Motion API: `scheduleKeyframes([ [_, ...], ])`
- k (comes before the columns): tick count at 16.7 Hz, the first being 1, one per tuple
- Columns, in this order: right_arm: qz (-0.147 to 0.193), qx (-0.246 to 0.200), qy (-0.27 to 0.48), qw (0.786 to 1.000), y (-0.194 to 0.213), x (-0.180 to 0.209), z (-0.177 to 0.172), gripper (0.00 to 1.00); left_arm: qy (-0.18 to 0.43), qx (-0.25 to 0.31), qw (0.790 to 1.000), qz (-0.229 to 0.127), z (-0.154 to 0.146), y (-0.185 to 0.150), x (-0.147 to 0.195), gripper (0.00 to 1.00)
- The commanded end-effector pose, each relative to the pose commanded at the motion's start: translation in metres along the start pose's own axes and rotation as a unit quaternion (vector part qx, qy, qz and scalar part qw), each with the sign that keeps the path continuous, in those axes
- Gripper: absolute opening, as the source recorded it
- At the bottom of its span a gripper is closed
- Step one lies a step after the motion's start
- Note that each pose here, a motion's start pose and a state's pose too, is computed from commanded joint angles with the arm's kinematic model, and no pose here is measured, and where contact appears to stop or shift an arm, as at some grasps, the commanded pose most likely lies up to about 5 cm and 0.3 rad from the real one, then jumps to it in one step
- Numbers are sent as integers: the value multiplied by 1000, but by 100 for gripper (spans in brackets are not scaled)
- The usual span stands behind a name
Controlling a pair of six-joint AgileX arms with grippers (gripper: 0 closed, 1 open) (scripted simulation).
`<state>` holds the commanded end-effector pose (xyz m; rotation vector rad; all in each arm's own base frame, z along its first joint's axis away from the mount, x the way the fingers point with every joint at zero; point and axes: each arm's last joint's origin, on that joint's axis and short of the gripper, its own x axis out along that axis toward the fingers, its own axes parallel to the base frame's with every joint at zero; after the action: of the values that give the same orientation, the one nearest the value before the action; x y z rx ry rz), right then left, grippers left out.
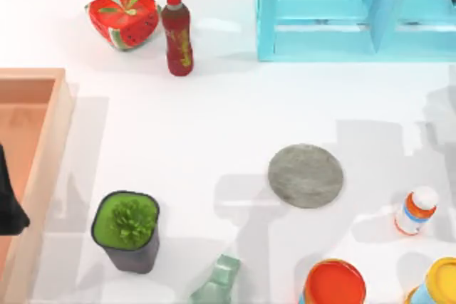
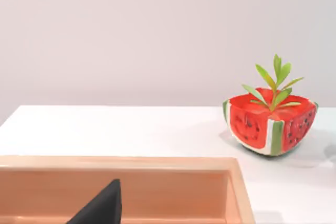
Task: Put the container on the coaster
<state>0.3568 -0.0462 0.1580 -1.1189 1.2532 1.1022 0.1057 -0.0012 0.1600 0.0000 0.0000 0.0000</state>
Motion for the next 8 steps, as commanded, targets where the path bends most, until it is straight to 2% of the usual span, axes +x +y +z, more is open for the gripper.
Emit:
scheduleKeyframes([
  [4,11,102,2,995,-14,-6,82,0,0,0,1000,0,0,0,0,100],
  [8,34,247,20,968,-8,-5,158,0,0,0,1000,0,0,0,0,100],
])
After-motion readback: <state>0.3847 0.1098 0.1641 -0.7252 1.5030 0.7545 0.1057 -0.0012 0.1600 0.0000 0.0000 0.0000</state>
